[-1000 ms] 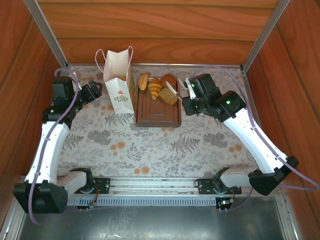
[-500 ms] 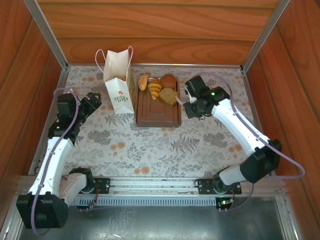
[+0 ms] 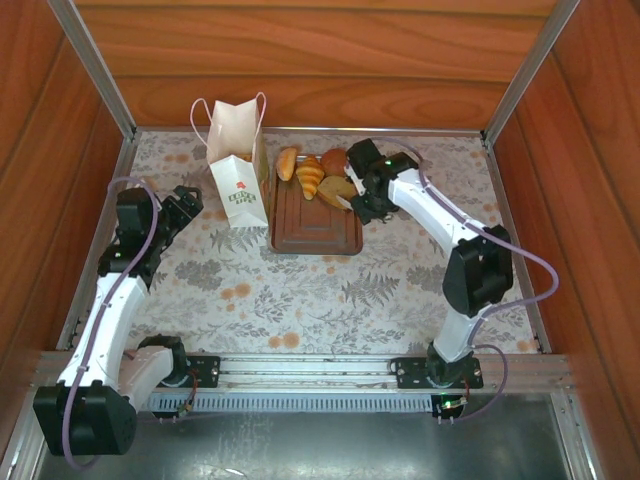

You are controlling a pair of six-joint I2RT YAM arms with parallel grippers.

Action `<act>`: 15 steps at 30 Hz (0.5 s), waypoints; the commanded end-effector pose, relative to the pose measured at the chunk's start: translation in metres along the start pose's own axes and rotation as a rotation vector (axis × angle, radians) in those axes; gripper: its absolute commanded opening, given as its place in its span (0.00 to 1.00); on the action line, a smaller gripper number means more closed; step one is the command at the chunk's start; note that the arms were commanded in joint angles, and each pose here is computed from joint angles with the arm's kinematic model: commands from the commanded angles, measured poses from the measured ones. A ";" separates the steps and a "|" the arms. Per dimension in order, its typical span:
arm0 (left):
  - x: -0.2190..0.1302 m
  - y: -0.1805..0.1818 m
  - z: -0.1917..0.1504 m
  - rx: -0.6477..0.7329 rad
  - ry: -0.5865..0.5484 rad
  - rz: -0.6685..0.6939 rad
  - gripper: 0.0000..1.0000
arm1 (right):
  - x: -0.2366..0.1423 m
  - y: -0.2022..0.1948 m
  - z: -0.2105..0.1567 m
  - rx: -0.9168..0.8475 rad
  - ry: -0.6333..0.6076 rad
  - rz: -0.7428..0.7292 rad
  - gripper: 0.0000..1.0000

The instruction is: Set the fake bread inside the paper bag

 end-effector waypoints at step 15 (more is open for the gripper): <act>0.009 -0.005 0.015 0.027 -0.013 0.022 0.95 | 0.022 0.001 0.040 -0.099 -0.047 0.077 0.59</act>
Point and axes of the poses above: each hand's point on the last joint's axis, 136 mm out from that joint toward the fingers, its own x axis out along the fingers, its own y axis along the line the jaws close on, z = x × y, the point moved 1 cm from there along -x, back along the fingers, and after that the axes turned 13 degrees about x, right-handed, at the moved point
